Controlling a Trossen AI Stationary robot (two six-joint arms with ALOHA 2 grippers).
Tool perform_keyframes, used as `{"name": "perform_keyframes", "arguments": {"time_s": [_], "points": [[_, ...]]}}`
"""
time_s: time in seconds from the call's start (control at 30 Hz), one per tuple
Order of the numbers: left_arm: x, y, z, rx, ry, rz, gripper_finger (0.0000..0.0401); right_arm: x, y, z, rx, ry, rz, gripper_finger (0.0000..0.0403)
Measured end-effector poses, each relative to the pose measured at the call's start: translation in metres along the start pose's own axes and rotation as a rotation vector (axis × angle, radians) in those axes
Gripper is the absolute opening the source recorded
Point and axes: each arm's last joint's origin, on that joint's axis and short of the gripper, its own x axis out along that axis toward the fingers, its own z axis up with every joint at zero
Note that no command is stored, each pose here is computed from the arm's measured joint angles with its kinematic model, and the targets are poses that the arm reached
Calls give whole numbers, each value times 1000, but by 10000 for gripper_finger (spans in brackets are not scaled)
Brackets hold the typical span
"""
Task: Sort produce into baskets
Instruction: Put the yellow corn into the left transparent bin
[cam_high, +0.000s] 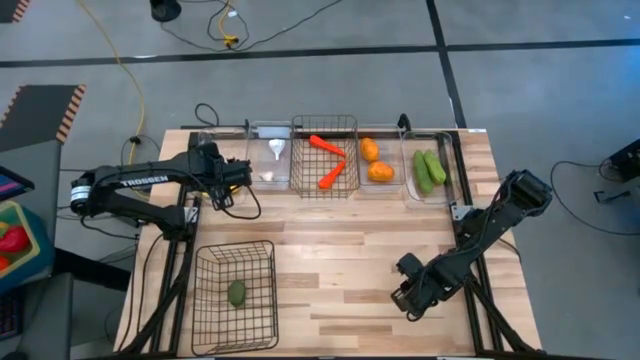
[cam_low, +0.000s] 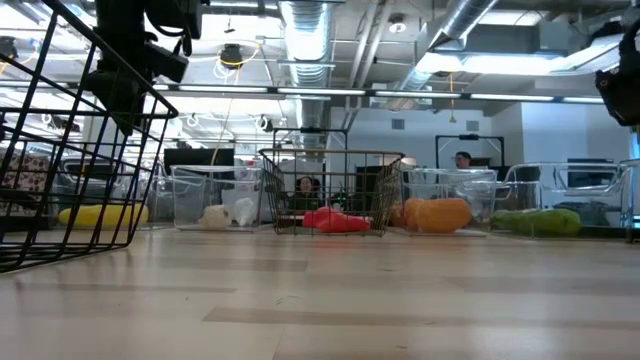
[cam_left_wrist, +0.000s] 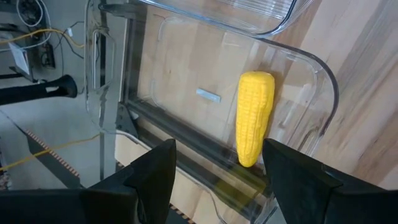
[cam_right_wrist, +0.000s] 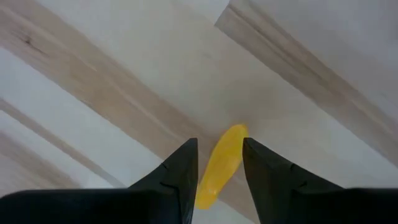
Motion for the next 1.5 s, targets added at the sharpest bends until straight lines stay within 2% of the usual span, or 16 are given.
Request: {"name": "perform_keyframes", "arguments": {"time_s": [0.63,1.3,1.5], "points": [[0,-1,0,-19,1,-17,227,8,-8,-6,-23,4,-10,150],[0,-1,0,-18,1,-17,227,8,-7,-6,-24,4,-5,63],[0,-1,0,-25,1,-26,227,8,3,1,10,-35,90,54]]}}
